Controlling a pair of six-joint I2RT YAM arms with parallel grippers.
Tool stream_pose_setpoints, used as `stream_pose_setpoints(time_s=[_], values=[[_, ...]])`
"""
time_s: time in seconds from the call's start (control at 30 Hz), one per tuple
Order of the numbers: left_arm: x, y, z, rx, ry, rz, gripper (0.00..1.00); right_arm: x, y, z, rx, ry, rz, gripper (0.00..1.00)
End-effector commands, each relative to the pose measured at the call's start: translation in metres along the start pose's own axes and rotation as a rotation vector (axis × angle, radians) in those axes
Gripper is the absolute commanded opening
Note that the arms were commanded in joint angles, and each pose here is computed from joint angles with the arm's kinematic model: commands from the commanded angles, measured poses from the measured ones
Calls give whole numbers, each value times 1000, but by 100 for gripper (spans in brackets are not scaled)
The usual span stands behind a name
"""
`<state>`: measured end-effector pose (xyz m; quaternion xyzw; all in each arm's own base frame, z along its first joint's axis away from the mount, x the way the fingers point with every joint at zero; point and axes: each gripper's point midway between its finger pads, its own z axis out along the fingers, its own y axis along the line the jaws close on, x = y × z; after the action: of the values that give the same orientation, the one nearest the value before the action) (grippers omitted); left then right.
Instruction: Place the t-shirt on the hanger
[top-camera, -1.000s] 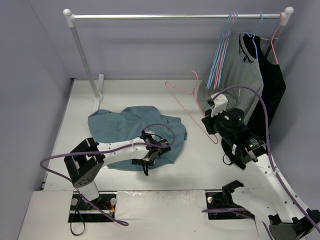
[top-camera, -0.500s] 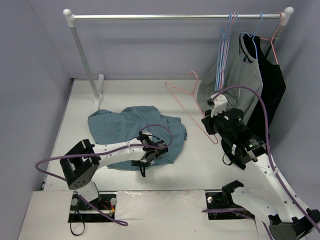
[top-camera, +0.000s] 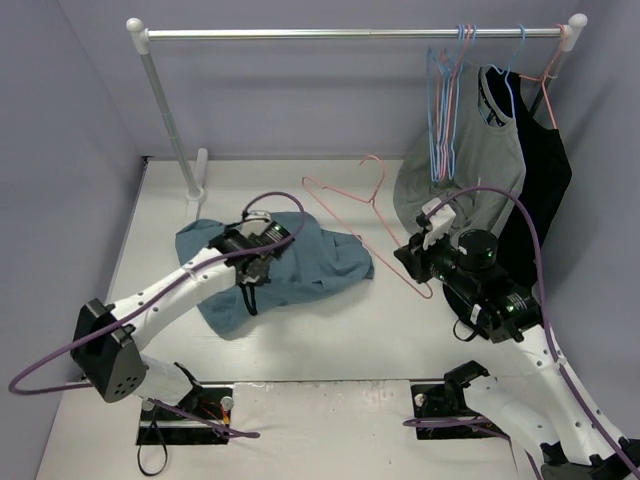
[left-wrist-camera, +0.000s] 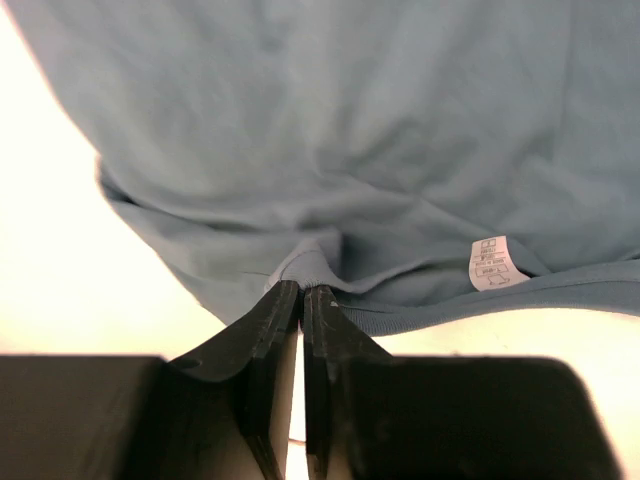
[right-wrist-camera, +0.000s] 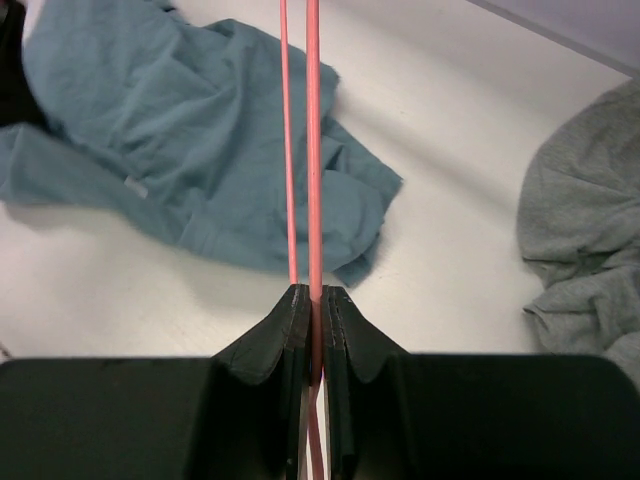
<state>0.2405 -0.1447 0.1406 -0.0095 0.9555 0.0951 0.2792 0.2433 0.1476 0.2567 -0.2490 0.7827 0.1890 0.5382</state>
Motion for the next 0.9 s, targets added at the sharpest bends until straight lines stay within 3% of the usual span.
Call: stream_pose_setpoints(time_s=[0.0,0.2,0.5,0.73,0.87], values=[[-48,19,-20,51,-118,33,8,-25,26,-5,-146,-119,-30,0],[-98,34,-38,84,-194,73,5,-18,63,-13,-361,-112,-35,0],[-159,45,-66,143,-309,120,5,-14,84,-12,-498,-83,-39,0],[-144,26,-61,240,-247,128,5,-7,90,-10,-505,-66,-38,0],[-120,40,-45,159,-183,110,5,-15,80,-12,-430,-90,-66,0]])
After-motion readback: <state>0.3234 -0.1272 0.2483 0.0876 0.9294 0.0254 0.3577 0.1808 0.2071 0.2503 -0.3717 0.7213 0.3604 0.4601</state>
